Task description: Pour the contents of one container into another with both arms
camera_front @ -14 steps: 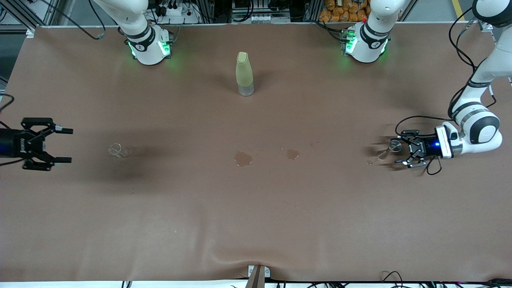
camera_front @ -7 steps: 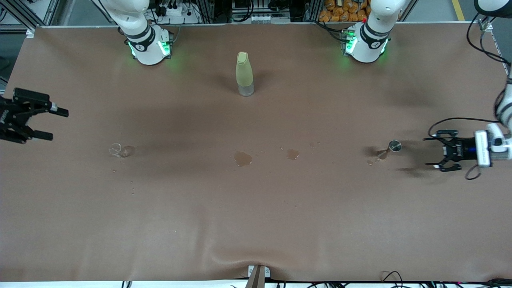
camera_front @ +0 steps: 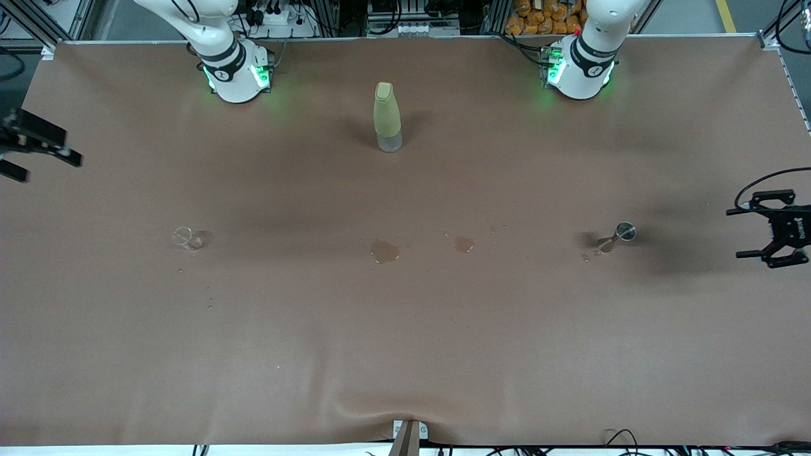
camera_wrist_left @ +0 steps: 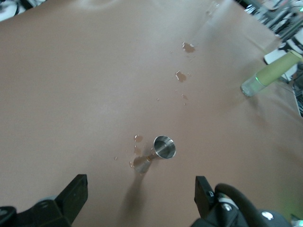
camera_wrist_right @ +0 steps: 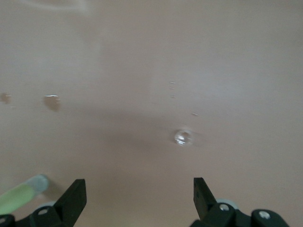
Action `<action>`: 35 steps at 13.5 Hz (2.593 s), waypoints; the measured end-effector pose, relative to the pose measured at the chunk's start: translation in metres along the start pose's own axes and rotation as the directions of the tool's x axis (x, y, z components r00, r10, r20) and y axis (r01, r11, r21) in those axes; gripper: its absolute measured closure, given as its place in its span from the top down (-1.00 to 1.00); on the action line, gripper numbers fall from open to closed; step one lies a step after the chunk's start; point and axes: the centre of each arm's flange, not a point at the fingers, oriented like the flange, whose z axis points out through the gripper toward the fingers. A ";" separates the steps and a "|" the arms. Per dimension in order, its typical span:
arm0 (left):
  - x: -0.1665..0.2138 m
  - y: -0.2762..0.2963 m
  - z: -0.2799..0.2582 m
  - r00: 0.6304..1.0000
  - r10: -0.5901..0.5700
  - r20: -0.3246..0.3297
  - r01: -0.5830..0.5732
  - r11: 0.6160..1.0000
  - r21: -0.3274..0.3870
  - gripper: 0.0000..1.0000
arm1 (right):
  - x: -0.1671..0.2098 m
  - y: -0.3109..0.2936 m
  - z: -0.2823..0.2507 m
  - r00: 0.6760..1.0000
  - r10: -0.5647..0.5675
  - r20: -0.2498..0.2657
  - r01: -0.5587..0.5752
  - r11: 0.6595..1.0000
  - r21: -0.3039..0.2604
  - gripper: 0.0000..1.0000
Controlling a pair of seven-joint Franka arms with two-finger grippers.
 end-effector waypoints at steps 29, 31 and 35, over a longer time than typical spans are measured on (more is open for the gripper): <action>0.265 0.129 0.146 0.364 -0.918 -0.158 0.743 0.185 0.643 1.00 | -0.035 0.014 0.011 0.989 0.148 0.018 -0.145 0.983 -0.110 1.00; 0.267 0.130 0.149 0.368 -0.914 -0.172 0.725 0.166 0.668 1.00 | -0.035 0.014 0.011 0.989 0.147 0.015 -0.145 0.983 -0.109 1.00; 0.270 0.133 0.150 0.385 -0.908 -0.166 0.709 0.177 0.682 1.00 | -0.035 0.014 0.010 0.989 0.148 0.012 -0.145 0.984 -0.107 1.00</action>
